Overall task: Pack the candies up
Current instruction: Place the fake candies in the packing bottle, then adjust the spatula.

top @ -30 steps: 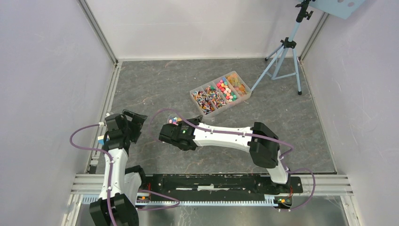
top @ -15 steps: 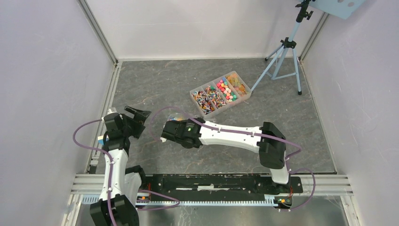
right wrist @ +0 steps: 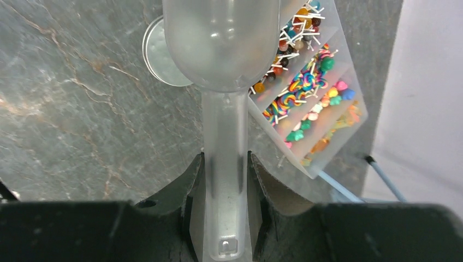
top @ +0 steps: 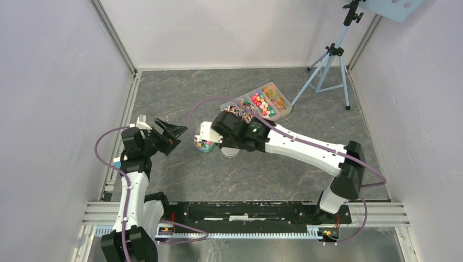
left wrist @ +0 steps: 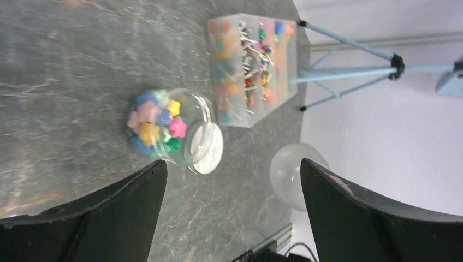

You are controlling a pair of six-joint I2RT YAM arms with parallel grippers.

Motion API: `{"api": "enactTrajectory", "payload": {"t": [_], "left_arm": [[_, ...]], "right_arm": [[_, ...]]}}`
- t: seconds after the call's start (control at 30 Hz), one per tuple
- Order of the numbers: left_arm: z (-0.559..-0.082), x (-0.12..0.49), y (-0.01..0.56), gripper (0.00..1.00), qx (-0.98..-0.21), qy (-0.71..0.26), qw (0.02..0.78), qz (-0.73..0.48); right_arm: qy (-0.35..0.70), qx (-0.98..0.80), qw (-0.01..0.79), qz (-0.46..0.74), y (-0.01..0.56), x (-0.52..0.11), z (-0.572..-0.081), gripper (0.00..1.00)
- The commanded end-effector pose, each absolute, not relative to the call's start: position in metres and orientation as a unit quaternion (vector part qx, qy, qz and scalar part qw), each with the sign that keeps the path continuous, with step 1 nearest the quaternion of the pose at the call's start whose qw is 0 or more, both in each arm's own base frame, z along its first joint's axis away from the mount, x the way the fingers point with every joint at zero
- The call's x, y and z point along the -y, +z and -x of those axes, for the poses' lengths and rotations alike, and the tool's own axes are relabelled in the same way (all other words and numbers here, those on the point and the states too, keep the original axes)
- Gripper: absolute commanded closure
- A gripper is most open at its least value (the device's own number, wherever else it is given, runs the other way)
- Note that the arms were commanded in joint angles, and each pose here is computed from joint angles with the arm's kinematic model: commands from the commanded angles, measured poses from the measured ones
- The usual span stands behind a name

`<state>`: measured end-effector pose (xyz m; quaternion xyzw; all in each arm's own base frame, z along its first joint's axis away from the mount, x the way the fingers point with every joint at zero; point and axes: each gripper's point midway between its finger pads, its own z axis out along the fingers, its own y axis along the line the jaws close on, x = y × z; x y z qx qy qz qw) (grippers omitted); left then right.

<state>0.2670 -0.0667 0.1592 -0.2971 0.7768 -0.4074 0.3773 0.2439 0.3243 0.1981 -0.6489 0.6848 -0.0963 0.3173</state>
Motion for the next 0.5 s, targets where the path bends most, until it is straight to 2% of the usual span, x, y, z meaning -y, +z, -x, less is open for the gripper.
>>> {"api": "enactTrajectory", "payload": {"t": [0.0, 0.3, 0.4, 0.47], "left_arm": [[-0.264, 0.096, 0.21, 0.03, -0.765, -0.459, 0.411, 0.187], [-0.259, 0.142, 0.244, 0.04, -0.777, -0.472, 0.407, 0.089], [-0.257, 0.135, 0.249, 0.12, -0.804, -0.396, 0.441, 0.047], [-0.254, 0.14, 0.267, 0.16, -0.792, -0.38, 0.478, -0.001]], "right_arm": [[0.039, -0.705, 0.355, 0.612, 0.218, -0.333, -0.242, 1.0], [0.112, -0.705, 0.37, 0.594, 0.224, -0.317, -0.24, 1.0], [0.119, -0.714, 0.37, 0.583, 0.219, -0.301, -0.249, 1.0], [0.139, -0.72, 0.362, 0.576, 0.217, -0.294, -0.252, 1.0]]}}
